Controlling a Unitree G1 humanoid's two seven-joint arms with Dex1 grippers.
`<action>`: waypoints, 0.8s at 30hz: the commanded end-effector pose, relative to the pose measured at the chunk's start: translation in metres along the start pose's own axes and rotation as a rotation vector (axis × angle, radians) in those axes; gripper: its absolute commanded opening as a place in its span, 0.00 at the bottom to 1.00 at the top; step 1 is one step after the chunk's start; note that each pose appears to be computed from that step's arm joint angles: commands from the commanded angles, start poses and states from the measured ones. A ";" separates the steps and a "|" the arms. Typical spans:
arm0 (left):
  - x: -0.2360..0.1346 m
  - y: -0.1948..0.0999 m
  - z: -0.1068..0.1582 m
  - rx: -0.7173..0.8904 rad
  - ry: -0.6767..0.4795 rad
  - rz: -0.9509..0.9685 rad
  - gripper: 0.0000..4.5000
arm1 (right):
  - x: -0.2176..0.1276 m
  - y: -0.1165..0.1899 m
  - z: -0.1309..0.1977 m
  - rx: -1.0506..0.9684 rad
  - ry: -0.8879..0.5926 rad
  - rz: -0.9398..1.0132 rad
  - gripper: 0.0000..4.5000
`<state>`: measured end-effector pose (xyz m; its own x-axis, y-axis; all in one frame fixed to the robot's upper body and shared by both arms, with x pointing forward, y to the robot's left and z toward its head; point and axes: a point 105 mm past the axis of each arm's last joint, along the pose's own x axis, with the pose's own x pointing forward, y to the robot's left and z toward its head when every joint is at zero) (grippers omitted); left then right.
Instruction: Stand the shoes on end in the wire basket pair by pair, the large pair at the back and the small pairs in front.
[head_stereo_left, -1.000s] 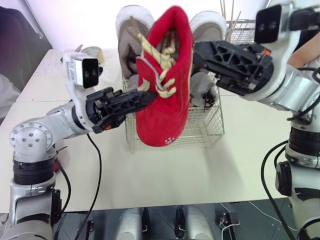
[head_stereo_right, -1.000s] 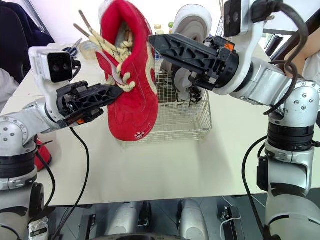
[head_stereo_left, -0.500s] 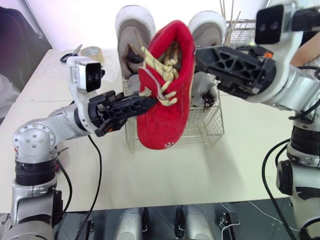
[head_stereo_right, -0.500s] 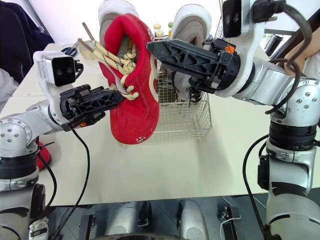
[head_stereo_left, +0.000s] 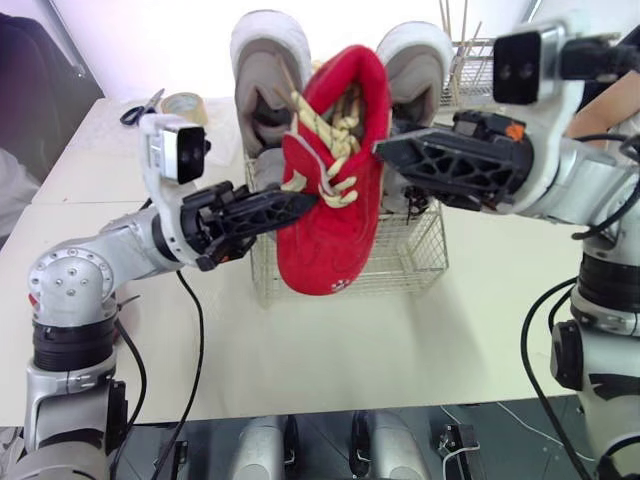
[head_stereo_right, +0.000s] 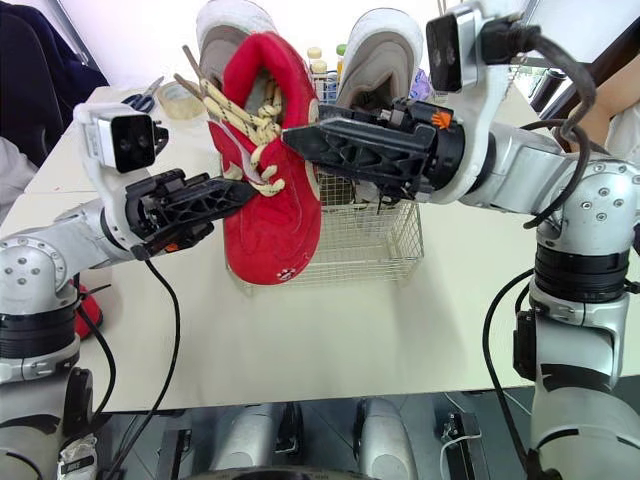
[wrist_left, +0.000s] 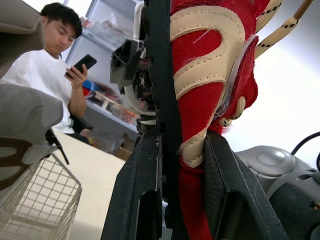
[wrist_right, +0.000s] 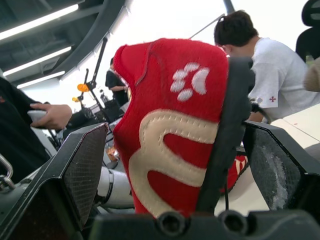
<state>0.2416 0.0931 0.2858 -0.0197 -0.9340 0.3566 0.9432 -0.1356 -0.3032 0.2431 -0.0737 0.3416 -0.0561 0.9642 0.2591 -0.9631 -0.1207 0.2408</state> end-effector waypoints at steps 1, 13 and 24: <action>0.001 -0.006 0.001 0.036 0.023 -0.017 0.20 | 0.003 0.013 0.012 -0.054 -0.023 0.037 0.87; -0.004 -0.003 0.008 0.041 0.006 0.015 0.41 | 0.002 0.020 0.016 -0.095 -0.005 0.042 0.09; -0.037 -0.027 0.018 0.168 0.113 0.212 0.94 | -0.035 0.008 0.040 -0.426 0.000 -0.064 0.09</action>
<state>0.2345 0.1345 0.2845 0.1740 -0.9660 0.1911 0.9585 0.1217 -0.2578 0.2492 -0.1075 0.3659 0.0176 0.9666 0.2558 -0.9968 0.0370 -0.0715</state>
